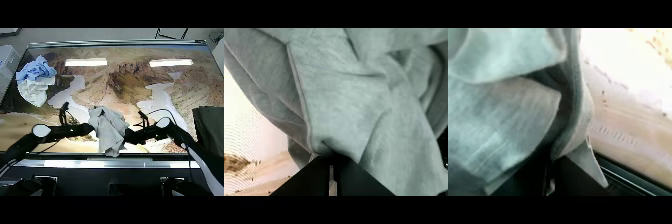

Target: Fold the clothes and pants, and hang the long-sleeved shirts on hangers.

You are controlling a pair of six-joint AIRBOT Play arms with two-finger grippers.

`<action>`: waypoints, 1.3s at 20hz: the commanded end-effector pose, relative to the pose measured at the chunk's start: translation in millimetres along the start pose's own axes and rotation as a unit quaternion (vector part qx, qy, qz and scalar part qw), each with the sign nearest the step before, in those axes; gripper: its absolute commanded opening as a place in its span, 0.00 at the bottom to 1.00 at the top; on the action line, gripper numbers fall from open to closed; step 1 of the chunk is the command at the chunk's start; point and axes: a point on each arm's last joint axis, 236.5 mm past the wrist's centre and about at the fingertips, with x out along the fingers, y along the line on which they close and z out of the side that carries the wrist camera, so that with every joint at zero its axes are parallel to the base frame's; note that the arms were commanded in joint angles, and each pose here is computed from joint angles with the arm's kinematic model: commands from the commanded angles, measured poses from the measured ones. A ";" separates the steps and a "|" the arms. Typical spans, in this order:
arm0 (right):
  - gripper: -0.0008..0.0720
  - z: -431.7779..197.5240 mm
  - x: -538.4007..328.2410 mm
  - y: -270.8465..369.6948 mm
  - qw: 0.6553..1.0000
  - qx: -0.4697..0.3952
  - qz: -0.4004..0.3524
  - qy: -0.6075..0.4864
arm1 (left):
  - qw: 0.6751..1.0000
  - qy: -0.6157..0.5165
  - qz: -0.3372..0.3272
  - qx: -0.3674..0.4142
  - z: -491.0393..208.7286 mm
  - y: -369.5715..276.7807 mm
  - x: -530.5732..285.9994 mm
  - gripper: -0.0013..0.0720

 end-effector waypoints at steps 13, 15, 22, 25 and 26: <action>0.07 11.6 -528.0 286.9 0.686 -0.338 -0.020 -0.644 | 0.780 -0.527 -0.119 0.317 136.2 -318.9 -442.2 0.05; 0.07 -22.3 -556.3 295.7 0.634 -0.351 -0.061 -0.687 | 0.754 -0.554 -0.091 0.341 132.4 -325.9 -463.4 0.05; 0.07 -25.7 -556.8 270.1 0.648 -0.316 -0.110 -0.684 | 0.776 -0.543 -0.058 0.315 143.4 -305.5 -454.6 0.05; 0.07 33.8 -540.0 241.4 0.698 -0.285 -0.118 -0.646 | 0.838 -0.463 -0.017 0.289 165.7 -255.7 -391.8 0.05; 0.07 65.9 -532.7 226.8 0.721 -0.260 -0.110 -0.633 | 0.871 -0.412 0.005 0.268 173.2 -222.1 -354.1 0.05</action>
